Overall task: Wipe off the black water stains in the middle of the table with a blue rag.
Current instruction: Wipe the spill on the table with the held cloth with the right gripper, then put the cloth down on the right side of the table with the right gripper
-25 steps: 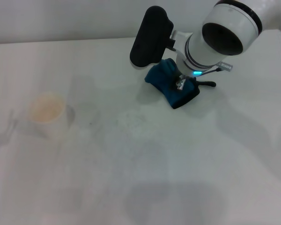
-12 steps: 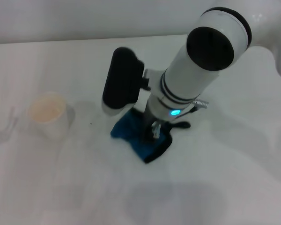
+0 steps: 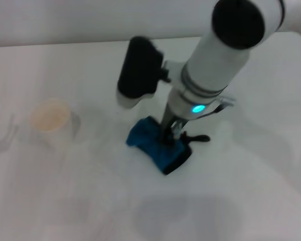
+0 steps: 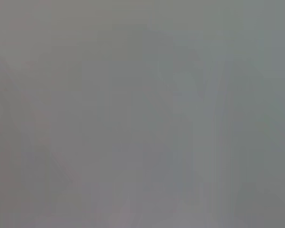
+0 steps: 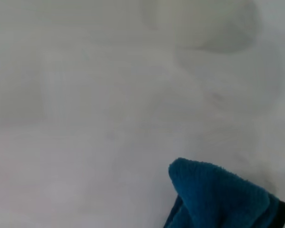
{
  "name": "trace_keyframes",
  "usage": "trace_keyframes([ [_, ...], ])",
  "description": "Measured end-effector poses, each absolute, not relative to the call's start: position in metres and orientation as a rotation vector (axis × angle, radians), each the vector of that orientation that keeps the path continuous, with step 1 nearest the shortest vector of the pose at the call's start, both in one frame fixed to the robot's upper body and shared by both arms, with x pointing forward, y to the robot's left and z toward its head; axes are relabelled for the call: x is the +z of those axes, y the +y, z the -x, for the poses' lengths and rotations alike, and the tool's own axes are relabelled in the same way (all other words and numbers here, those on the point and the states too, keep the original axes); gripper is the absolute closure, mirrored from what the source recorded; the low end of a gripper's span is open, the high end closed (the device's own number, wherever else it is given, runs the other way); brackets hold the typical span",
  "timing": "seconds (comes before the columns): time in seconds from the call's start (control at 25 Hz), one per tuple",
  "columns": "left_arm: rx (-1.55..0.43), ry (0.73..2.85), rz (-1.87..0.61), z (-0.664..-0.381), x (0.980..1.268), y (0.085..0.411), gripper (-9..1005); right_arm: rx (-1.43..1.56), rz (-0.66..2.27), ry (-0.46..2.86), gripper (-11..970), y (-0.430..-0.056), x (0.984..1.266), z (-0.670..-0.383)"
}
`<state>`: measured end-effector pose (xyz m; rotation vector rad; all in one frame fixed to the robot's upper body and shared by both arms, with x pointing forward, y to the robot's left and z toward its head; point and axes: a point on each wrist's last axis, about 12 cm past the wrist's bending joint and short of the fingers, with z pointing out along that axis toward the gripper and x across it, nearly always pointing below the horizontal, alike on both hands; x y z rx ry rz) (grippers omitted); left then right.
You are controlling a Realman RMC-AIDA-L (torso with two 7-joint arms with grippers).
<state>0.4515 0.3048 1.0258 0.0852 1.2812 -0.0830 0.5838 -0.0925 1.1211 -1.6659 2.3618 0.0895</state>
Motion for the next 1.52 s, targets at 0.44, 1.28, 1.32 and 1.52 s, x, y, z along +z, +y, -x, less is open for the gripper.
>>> trace_keyframes([
  [0.44, -0.055, 1.293, -0.099, -0.45, 1.024, 0.312, 104, -0.154, 1.334, 2.608, 791, -0.182, 1.147, -0.609],
  [1.28, -0.031, 1.283, -0.142, -0.46, 1.029, 0.319, 104, -0.066, 1.096, 2.83, 743, -0.236, 1.123, -0.588],
  [1.32, -0.031, 1.284, -0.142, -0.46, 1.029, 0.319, 104, -0.059, 1.086, 2.836, 741, -0.237, 1.123, -0.588],
  [1.52, -0.029, 1.288, -0.141, -0.459, 1.028, 0.32, 105, -0.033, 1.059, 2.853, 730, -0.24, 1.12, -0.585],
])
